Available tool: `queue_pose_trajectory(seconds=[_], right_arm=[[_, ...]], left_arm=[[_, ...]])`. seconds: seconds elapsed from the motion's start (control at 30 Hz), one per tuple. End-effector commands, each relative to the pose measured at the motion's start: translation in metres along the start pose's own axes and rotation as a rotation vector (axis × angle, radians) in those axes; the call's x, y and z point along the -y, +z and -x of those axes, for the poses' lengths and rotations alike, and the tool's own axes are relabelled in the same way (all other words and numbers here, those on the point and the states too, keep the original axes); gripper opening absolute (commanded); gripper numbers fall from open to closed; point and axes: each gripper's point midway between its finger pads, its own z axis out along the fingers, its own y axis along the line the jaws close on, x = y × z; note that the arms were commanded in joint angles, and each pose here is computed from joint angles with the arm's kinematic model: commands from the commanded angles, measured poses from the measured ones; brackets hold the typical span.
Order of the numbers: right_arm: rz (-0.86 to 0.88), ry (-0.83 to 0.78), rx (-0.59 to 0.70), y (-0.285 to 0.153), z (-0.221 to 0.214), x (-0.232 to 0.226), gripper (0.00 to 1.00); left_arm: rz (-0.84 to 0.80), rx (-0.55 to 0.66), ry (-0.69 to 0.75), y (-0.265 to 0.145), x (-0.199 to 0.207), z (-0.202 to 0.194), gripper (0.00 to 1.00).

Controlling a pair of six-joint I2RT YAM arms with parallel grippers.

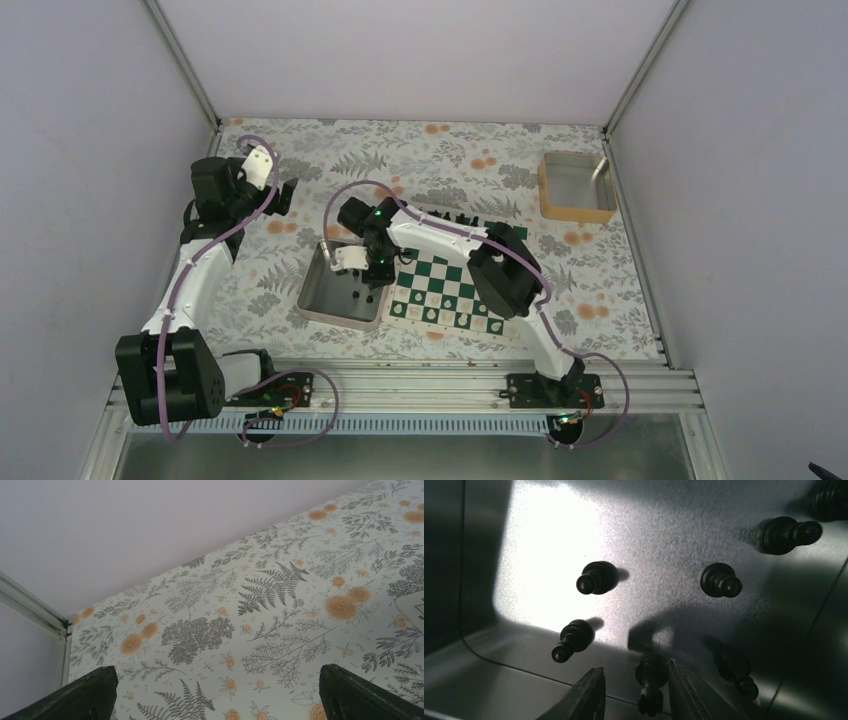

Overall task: Set up the chess pieces on the board
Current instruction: Pick up the chess piece from the storage box.

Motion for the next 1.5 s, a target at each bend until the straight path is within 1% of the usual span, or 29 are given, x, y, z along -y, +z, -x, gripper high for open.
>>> queue_pose_trajectory(seconds=[0.0, 0.17, 0.3, 0.4, 0.57, 0.97, 1.27, 1.47], right_arm=[[-0.029, -0.025, -0.001, -0.004, 0.008, 0.004, 0.35], [-0.047, -0.028, -0.001, -0.008, 0.009, 0.007, 0.35], [-0.052, -0.029, -0.015, -0.007, 0.008, 0.008, 0.32], [-0.049, -0.03, -0.02, -0.008, 0.009, 0.008, 0.32], [-0.084, -0.036, 0.06, -0.016, 0.027, 0.015, 0.33], [-0.139, -0.047, 0.119, -0.006, 0.048, 0.031, 0.34], [-0.134, -0.049, 0.119, 0.004, 0.051, 0.036, 0.35], [-0.128, -0.049, 0.109, 0.009, 0.049, 0.036, 0.32]], left_arm=[[-0.019, 0.027, 0.02, -0.005, 0.004, 0.005, 1.0], [-0.021, 0.03, 0.023, -0.006, 0.005, 0.006, 1.0], [-0.024, 0.027, 0.023, -0.005, 0.005, 0.005, 1.0], [-0.024, 0.03, 0.024, -0.006, 0.005, 0.006, 1.0], [-0.022, 0.026, 0.023, -0.006, 0.005, 0.005, 1.0], [-0.013, 0.028, 0.023, -0.007, 0.003, 0.006, 1.0], [-0.017, 0.027, 0.022, -0.006, 0.004, 0.005, 1.0], [-0.018, 0.027, 0.023, -0.006, 0.004, 0.005, 1.0]])
